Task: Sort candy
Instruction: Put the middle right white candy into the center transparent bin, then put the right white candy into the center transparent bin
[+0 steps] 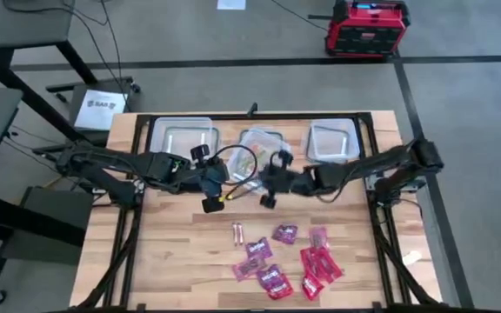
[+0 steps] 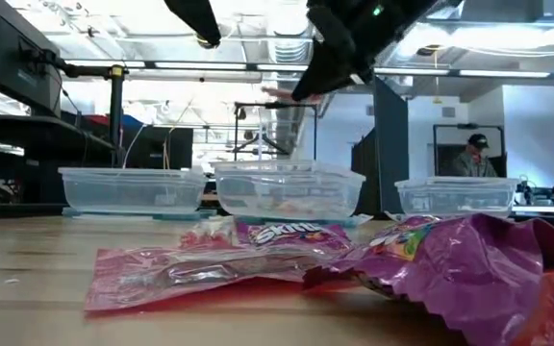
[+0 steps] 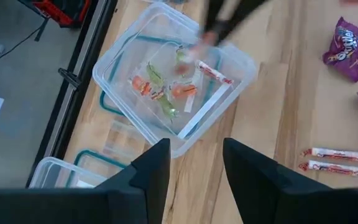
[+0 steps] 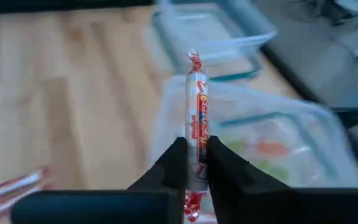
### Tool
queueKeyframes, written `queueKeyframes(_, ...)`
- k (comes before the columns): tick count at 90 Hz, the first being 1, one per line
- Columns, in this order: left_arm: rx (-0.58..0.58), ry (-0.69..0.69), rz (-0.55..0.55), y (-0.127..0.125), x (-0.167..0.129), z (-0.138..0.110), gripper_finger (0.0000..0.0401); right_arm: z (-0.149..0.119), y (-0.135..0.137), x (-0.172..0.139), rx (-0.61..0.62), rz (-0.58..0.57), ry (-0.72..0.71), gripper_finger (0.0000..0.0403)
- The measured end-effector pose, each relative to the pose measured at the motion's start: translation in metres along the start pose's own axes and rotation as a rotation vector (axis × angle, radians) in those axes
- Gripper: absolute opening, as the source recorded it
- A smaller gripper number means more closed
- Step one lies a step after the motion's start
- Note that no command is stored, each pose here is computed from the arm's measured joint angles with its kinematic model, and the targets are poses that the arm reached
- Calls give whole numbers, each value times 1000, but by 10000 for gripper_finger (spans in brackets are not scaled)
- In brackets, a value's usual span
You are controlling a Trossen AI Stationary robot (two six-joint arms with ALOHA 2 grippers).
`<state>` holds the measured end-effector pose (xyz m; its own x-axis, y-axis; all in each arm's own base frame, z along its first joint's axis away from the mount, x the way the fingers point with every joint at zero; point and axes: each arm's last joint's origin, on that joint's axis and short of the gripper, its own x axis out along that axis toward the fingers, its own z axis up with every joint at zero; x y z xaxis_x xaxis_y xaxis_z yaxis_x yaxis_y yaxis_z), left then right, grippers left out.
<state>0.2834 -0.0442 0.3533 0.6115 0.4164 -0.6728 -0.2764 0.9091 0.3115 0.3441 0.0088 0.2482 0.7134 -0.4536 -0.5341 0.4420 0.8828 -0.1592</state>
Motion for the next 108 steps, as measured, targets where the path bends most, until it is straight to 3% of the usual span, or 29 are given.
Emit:
queueKeyframes(14, 6, 2, -4, -2, -1, -1, 133, -3, -19, 19, 72, -17, 56, 113)
queueKeyframes(30, 23, 0, -9, -4, -2, -1, 133, -5, -3, 12, 120, 218, 93, 156)
queueKeyframes(52, 29, -2, -10, -4, -2, -1, 134, -19, 62, -4, -158, 422, 9, 169)
queueKeyframes(79, 19, -2, -10, -4, -2, -1, 134, -67, 125, 27, -613, 513, -114, 162)
queueKeyframes(92, 22, -3, -10, -4, -2, -1, 133, -73, 136, 39, -583, 580, -106, 155)
queueKeyframes(108, 22, -6, -11, -4, -2, 0, 134, -66, 123, 52, -497, 640, -81, 147)
